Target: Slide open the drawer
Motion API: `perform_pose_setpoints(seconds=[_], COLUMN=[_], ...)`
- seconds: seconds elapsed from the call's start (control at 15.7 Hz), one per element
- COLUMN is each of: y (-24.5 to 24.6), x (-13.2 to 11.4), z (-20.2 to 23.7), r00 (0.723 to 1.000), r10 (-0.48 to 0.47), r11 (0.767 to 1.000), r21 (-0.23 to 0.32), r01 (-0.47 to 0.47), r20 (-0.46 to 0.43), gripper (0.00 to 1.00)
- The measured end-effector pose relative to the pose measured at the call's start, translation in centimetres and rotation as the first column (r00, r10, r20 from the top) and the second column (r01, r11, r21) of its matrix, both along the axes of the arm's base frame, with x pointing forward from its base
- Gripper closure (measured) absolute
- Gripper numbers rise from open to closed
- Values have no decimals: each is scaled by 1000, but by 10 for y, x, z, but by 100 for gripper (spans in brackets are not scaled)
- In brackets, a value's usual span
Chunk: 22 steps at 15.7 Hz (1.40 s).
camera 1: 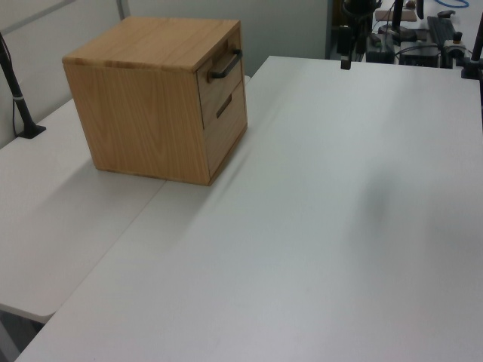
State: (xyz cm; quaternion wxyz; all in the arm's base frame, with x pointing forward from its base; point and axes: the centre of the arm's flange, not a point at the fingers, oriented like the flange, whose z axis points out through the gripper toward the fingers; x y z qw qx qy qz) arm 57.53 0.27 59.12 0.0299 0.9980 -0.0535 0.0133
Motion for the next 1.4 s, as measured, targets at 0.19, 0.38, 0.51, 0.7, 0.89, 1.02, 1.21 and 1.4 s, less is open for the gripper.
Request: perform_pose_setpoints(seconds=[0.19,0.38,0.51,0.7,0.89,1.02,1.21,1.4], y=[-2,-5,-6,-6,-6,-5,-2,3], x=[0,0,0,0,0,0,8,33], z=[0,0,0,0,0,1,2,-6], r00=[1000,1000,1000,1000,1000,1000,987,910], r10=[-3,-9,-10,-11,-12,-25,-151,-382], r11=[1000,1000,1000,1000,1000,1000,988,923], r21=[0,0,0,1,4,10,42,116], r01=[3,9,10,11,12,25,149,368], r20=[0,0,0,0,0,2,56,158], gripper=[0,0,0,0,0,0,0,0])
